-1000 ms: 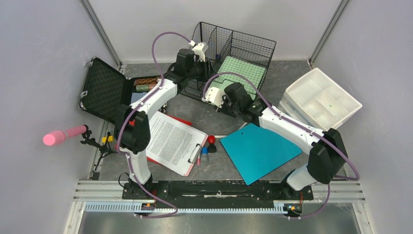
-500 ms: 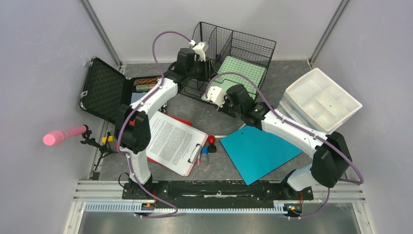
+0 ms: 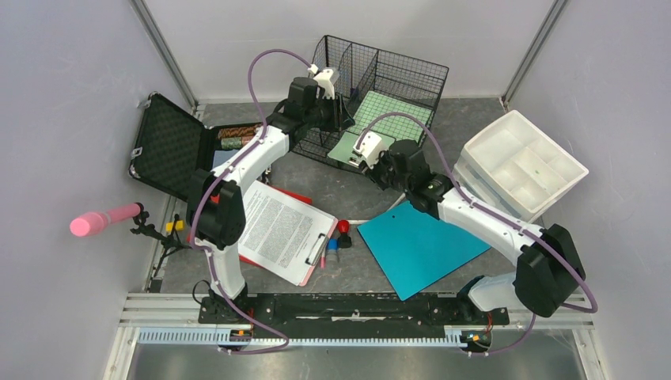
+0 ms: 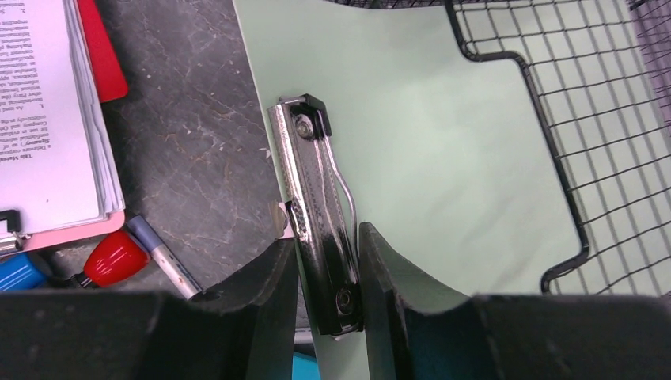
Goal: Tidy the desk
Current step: Place the folder in the storage box.
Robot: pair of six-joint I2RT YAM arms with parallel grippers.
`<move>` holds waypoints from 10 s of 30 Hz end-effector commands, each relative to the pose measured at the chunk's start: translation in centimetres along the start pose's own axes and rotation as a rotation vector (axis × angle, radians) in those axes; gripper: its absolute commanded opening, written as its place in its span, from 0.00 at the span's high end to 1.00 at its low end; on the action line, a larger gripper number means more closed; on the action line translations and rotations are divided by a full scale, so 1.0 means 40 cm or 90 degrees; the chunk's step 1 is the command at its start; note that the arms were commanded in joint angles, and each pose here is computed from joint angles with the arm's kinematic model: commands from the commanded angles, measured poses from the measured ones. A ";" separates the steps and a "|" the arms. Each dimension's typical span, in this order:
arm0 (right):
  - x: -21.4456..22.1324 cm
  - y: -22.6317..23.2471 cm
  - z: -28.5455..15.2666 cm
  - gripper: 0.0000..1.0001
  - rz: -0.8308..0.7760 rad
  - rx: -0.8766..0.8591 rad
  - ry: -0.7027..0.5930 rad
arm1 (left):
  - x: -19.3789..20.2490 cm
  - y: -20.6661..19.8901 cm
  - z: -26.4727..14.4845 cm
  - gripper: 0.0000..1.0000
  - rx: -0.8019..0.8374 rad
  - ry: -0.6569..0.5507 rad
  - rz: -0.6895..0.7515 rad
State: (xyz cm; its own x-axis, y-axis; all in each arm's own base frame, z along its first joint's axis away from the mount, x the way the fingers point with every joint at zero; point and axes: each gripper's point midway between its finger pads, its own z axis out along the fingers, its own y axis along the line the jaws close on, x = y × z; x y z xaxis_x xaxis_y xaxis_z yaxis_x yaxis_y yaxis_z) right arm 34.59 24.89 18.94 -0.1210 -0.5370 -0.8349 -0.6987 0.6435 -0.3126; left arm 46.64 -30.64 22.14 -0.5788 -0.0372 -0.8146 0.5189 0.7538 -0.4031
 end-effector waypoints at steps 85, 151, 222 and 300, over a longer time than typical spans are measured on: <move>-0.121 -0.218 0.034 1.00 0.101 0.216 -0.106 | 0.191 -0.059 -0.030 0.52 0.017 0.176 -0.126; 0.119 -0.141 -0.127 0.02 -0.079 0.089 0.060 | 0.138 -0.051 0.004 0.41 0.009 0.177 -0.109; 0.128 -0.155 -0.177 0.96 0.552 -0.126 -0.091 | 0.113 -0.031 0.004 0.53 0.006 0.172 -0.133; 0.050 0.015 -0.195 0.59 0.101 -0.199 -0.005 | 0.109 -0.087 0.013 0.98 0.046 0.178 -0.101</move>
State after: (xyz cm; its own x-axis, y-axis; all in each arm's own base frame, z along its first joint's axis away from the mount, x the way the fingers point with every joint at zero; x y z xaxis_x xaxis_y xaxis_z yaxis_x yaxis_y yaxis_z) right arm 27.14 19.06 20.13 -0.3186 -0.3575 -0.8779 -0.8445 0.5276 0.0916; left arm 44.55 -32.63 21.27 -0.7540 -0.0253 -0.6564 0.4350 0.7295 -0.5278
